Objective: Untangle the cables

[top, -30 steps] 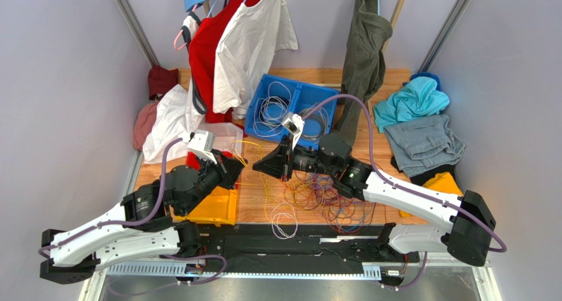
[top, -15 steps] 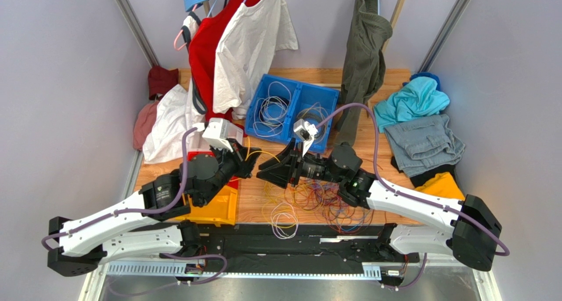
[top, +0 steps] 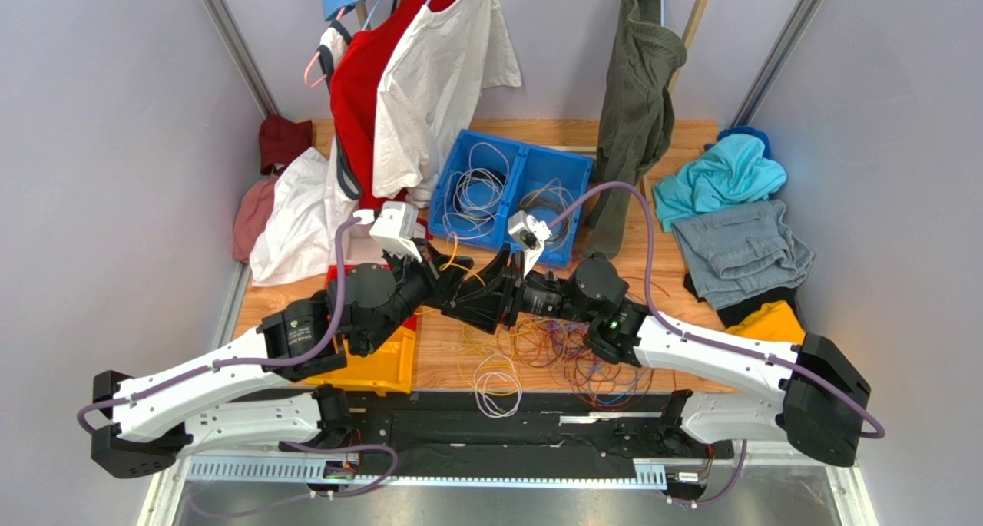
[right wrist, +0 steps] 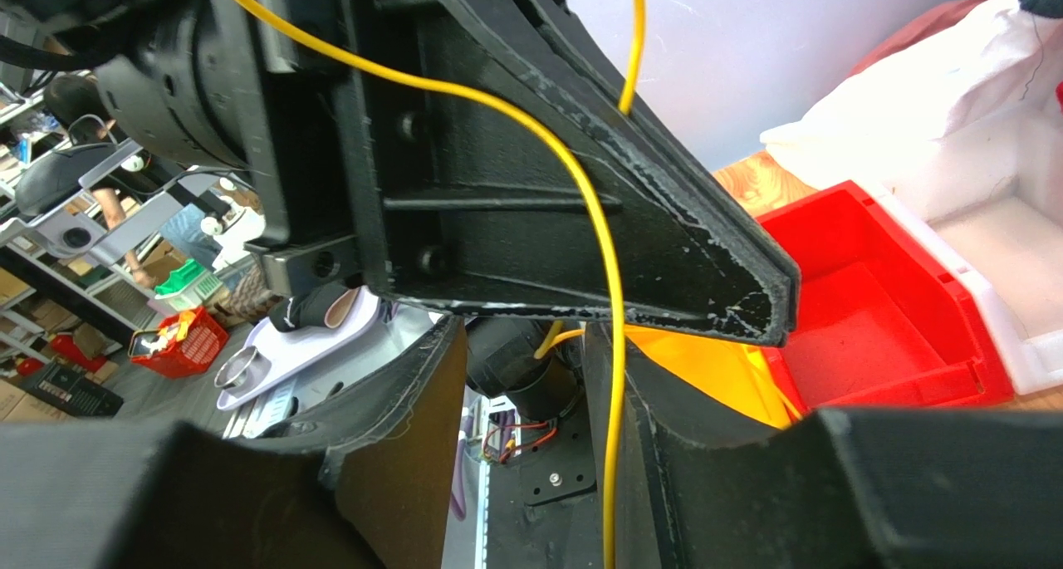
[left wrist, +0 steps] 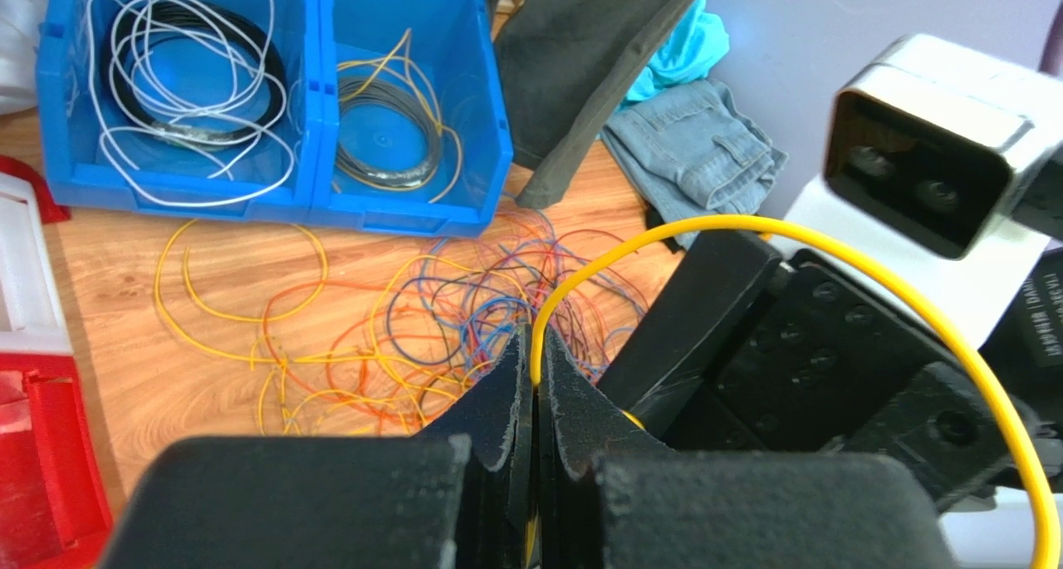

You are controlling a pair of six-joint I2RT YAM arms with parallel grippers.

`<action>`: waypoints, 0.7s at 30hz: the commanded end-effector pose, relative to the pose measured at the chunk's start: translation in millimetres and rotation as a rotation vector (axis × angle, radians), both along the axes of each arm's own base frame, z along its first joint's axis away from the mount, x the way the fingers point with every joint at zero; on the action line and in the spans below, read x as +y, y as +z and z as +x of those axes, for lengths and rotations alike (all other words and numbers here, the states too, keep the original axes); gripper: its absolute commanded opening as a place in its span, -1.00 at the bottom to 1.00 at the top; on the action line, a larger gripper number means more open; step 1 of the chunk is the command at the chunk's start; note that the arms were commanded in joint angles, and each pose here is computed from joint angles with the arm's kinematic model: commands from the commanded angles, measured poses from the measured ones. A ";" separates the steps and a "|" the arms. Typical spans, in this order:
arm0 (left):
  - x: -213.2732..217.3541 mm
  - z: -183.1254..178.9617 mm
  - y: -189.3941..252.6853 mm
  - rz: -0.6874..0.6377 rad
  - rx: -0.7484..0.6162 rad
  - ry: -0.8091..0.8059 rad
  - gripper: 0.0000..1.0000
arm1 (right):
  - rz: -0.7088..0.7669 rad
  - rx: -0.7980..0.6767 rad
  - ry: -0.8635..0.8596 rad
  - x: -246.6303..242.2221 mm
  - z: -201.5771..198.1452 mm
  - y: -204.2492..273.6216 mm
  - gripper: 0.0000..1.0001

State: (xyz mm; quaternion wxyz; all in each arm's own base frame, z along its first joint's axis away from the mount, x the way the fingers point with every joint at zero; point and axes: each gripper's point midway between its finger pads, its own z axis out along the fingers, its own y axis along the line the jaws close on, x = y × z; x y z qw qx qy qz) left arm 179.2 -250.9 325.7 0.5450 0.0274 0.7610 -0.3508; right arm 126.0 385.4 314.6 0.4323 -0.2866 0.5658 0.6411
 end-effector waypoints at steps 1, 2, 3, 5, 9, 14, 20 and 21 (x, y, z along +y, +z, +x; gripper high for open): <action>-7.8 -3.3 31.2 -0.099 -0.018 -0.027 -1.00 | 0.055 -0.021 -0.038 2.9 5.6 6.9 -0.14; -9.3 -3.6 29.2 -0.096 -0.014 -0.031 -1.00 | 0.074 -0.029 -0.042 2.4 6.1 11.0 -0.14; -9.2 -3.3 29.3 -0.099 -0.012 -0.029 -1.00 | 0.077 -0.025 -0.051 2.5 8.0 8.2 -0.16; -10.1 -4.5 28.6 -0.098 -0.009 -0.036 -1.00 | 0.098 -0.027 -0.059 2.5 9.5 12.1 -0.24; -12.6 -6.3 27.7 -0.098 -0.005 -0.053 -1.00 | 0.123 -0.026 -0.082 2.4 14.0 13.2 -0.80; -4.4 -6.3 25.7 -0.077 -0.022 -0.041 -1.00 | 0.121 -0.029 -0.091 -4.3 11.7 17.5 -1.00; 60.6 -2.3 9.5 0.014 -0.020 0.129 0.10 | -0.138 -0.019 -0.343 -46.3 38.0 12.8 -1.00; 73.7 -2.1 3.8 0.018 -0.009 0.169 0.28 | -0.179 -0.049 -0.391 -56.0 43.6 13.9 -1.00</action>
